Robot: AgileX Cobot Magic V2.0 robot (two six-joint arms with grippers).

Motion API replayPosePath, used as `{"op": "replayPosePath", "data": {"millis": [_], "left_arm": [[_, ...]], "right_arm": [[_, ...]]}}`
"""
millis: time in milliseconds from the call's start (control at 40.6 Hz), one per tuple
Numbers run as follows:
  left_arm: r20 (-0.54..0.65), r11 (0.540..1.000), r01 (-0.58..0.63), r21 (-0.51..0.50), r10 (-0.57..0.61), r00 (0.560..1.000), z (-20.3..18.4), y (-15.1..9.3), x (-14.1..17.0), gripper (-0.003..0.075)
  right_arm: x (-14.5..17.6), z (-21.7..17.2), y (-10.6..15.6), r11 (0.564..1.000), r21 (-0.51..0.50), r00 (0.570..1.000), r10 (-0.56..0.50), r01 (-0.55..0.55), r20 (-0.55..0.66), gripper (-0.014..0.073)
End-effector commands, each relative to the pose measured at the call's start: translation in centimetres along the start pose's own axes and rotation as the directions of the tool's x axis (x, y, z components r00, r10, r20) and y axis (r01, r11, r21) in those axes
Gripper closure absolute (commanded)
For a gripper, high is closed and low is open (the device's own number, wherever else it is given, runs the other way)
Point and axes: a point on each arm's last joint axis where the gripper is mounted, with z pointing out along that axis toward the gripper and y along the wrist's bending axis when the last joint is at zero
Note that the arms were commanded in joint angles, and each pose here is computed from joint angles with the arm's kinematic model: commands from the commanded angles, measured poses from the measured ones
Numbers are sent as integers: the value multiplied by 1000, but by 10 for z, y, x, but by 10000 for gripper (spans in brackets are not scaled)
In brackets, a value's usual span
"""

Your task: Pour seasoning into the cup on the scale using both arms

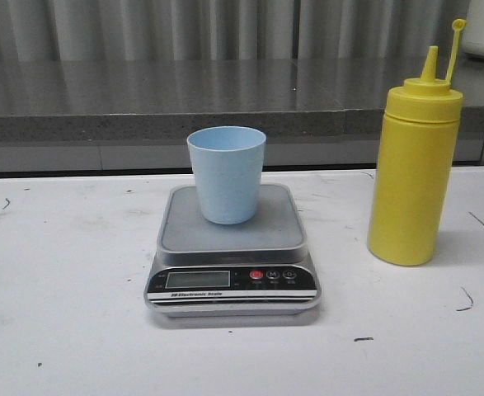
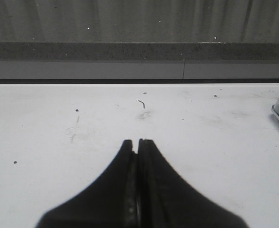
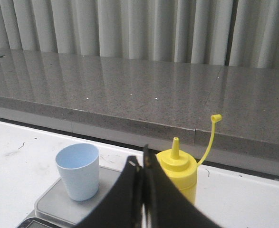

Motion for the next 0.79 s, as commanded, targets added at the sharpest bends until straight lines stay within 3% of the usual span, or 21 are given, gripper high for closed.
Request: {"op": "replayPosePath", "data": {"millis": [0, 148, 271, 419, 542, 764], "left_arm": [[68, 1000, 16, 0, -16, 998, 0, 0, 0, 740], [68, 1000, 16, 0, -16, 998, 0, 0, 0, 740], [68, 1000, 16, 0, -16, 998, 0, 0, 0, 740], [68, 1000, 16, 0, -16, 998, 0, 0, 0, 740], [68, 1000, 16, 0, -16, 998, 0, 0, 0, 740], [68, 1000, 16, 0, -16, 998, 0, 0, 0, 740]], "right_arm": [[-19, -1, -1, 1000, 20, 994, -23, 21, 106, 702], [-15, -1, -2, 999, 28, 993, -44, 41, 113, 702], [0, -1, -7, 990, 82, 985, -121, 111, 121, 702], [29, -9, -19, 978, 199, 990, -82, 59, 110, 702], [57, -20, -25, 951, 292, 990, -125, 101, 65, 702], [95, -31, -30, 927, 361, 993, -119, 105, 16, 702]]}}
